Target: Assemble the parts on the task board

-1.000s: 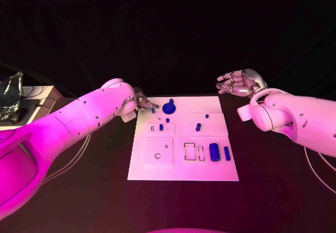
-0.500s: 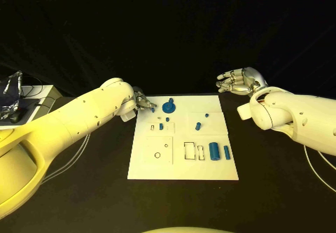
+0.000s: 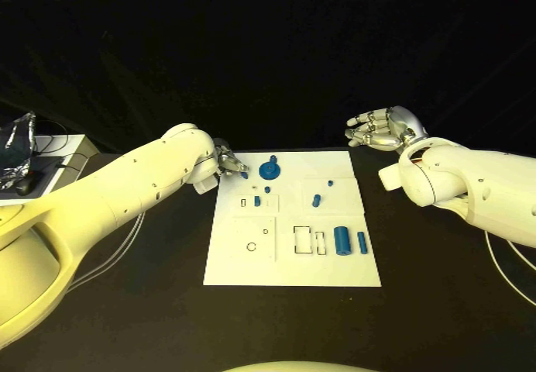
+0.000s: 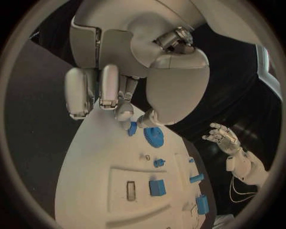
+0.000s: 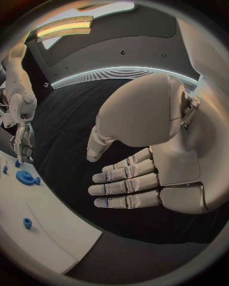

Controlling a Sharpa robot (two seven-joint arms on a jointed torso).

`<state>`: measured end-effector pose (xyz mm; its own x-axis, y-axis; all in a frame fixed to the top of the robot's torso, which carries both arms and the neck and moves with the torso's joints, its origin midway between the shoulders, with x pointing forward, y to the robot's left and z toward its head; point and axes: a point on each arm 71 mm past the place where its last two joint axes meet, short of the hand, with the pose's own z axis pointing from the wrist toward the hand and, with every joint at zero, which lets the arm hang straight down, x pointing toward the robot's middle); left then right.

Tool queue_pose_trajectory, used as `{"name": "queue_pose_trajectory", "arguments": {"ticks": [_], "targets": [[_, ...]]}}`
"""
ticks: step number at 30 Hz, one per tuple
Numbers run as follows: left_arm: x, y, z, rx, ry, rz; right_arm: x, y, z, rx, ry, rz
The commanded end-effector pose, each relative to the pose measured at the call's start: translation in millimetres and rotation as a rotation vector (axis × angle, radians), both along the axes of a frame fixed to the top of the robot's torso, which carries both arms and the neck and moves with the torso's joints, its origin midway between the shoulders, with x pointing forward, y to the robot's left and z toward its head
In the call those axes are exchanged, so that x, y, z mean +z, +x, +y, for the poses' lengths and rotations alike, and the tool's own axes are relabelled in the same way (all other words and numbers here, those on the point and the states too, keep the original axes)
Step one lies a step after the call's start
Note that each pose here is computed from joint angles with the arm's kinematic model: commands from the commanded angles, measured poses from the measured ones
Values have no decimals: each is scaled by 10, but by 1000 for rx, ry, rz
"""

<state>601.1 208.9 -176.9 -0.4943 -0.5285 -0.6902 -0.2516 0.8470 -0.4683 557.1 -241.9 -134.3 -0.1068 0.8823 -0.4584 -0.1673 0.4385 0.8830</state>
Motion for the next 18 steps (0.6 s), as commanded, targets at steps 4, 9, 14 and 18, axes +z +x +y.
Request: {"name": "queue_pose_trajectory", "arguments": {"ticks": [4, 9, 14, 18], "targets": [[-8, -8, -31, -26, -13, 17, 12, 1, 13, 12, -5, -14], [-13, -9, -24, -28, -15, 21, 12, 2, 14, 12, -5, -14], [-9, -9, -32, -26, -40, 17, 12, 6, 12, 11, -6, -14], [2, -9, -40, -16, -80, 7, 11, 9, 8, 10, -6, -15]]}}
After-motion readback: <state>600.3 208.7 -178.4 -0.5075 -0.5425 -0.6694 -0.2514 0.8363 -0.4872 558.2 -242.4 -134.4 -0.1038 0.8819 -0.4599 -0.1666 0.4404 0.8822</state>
